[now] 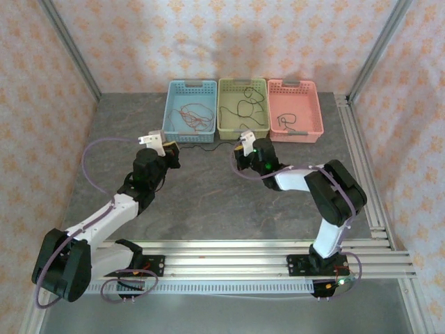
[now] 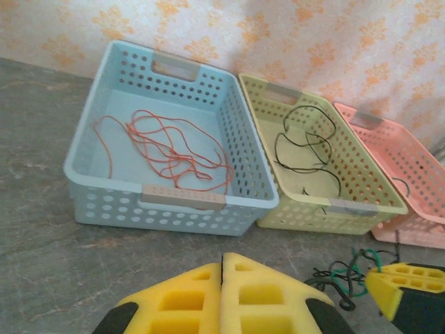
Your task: Untangle the cables
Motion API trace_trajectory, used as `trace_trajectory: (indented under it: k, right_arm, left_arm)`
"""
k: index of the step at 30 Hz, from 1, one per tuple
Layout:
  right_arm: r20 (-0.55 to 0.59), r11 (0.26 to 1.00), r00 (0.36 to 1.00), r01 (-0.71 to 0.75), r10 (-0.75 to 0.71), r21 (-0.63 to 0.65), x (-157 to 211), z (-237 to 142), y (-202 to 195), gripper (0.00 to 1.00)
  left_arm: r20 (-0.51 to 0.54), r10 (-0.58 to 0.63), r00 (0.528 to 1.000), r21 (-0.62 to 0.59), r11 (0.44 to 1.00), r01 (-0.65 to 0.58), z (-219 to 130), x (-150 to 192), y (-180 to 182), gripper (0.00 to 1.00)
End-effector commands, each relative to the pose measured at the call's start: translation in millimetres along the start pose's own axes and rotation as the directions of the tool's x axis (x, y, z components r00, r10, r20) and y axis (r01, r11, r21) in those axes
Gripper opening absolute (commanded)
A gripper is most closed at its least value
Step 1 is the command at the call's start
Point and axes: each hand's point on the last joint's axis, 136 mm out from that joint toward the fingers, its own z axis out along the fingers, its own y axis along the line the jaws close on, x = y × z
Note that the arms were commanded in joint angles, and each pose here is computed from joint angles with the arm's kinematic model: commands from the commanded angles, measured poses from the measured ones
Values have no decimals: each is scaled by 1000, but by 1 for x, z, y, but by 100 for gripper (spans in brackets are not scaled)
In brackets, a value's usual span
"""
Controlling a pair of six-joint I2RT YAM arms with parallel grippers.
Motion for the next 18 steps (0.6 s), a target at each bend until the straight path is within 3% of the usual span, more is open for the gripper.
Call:
trace_trajectory:
  k: [1, 9, 18]
  right_arm:
    - [80, 994, 993, -92, 87, 60, -20, -11, -22, 0]
    - [107, 962, 981, -181, 162, 202, -19, -24, -61, 0]
    - [111, 954, 980, -185, 163, 237, -20, -28, -68, 0]
  left_arm:
    - [54, -16, 998, -112, 993, 22, -10, -9, 21, 0]
    - [145, -33, 989, -315, 946, 77, -33, -17, 61, 0]
    - [140, -34, 990, -240, 968, 67, -31, -17, 49, 0]
